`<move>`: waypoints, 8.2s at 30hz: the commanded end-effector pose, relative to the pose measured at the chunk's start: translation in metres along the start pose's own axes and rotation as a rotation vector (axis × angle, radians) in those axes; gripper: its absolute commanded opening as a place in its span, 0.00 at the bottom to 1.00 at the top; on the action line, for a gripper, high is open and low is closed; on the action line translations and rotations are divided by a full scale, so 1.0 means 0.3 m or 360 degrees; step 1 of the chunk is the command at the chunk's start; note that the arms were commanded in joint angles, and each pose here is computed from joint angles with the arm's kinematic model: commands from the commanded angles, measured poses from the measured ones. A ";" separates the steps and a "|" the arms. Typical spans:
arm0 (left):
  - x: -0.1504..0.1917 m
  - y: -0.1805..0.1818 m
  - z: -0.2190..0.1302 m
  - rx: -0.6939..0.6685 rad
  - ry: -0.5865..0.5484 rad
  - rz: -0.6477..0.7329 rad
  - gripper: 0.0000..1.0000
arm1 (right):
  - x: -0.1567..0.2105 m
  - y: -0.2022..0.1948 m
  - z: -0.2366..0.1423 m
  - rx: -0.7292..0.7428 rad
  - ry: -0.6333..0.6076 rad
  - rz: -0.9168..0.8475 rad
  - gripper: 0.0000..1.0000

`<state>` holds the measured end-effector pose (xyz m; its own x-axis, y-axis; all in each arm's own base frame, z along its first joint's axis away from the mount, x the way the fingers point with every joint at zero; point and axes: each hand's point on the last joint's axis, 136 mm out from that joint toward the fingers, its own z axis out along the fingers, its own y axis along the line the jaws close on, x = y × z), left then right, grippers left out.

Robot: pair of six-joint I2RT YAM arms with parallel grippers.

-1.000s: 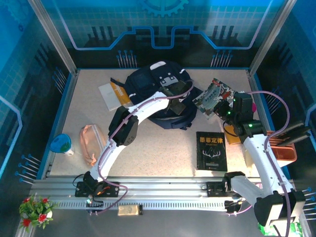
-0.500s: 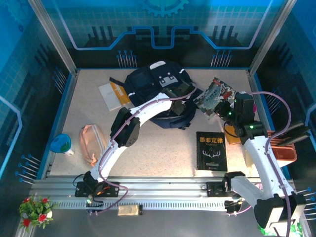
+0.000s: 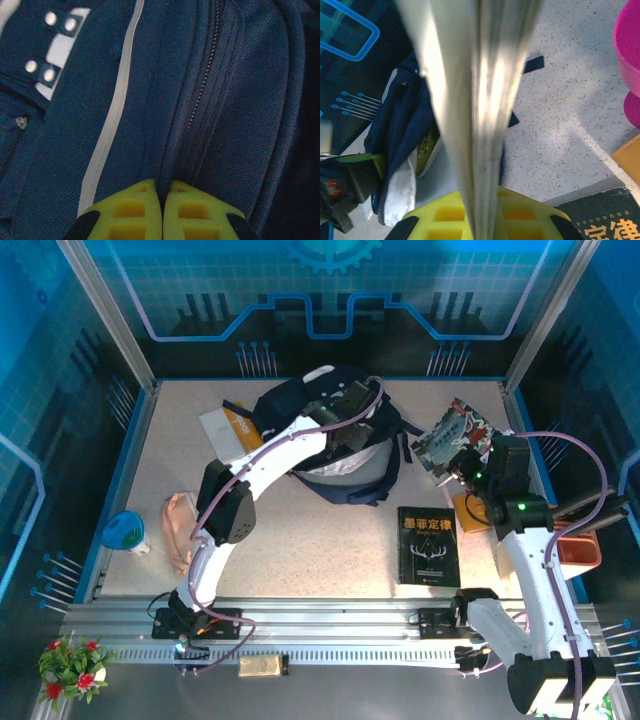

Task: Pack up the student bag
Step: Open the student bag at the top-center of the table, then place the book in the student bag, then close the student bag at the top-center of the table, then move the book to the middle-left of the table, then move the book to the center of the table, then pick up the book at the center of the table.

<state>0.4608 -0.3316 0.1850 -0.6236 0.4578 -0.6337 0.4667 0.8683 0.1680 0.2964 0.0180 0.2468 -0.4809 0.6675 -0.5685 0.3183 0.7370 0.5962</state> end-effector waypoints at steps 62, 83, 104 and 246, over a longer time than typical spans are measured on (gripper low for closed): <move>-0.234 0.200 -0.350 0.0579 -0.0647 -0.0743 0.00 | 0.501 0.451 0.806 -0.0432 0.0735 0.0273 0.46; 0.001 0.205 -0.156 0.0628 -0.0273 -0.1000 0.57 | 0.192 0.110 0.221 0.0011 0.0035 -0.0235 0.87; 0.622 0.771 0.020 -0.0109 0.0129 -0.1679 0.99 | 0.144 0.195 0.232 -0.0094 0.0109 -0.0331 1.00; 1.155 0.251 -0.168 0.0375 0.0819 -0.1863 0.49 | 1.284 0.459 0.560 -0.0123 0.1471 -0.1287 0.43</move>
<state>0.2505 -0.0865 0.0194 -0.8604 -0.5092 0.0210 -0.4710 0.7787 -0.4145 0.2935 0.4007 0.0251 -0.9099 -0.3355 -0.2440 -0.4014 0.8605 0.3137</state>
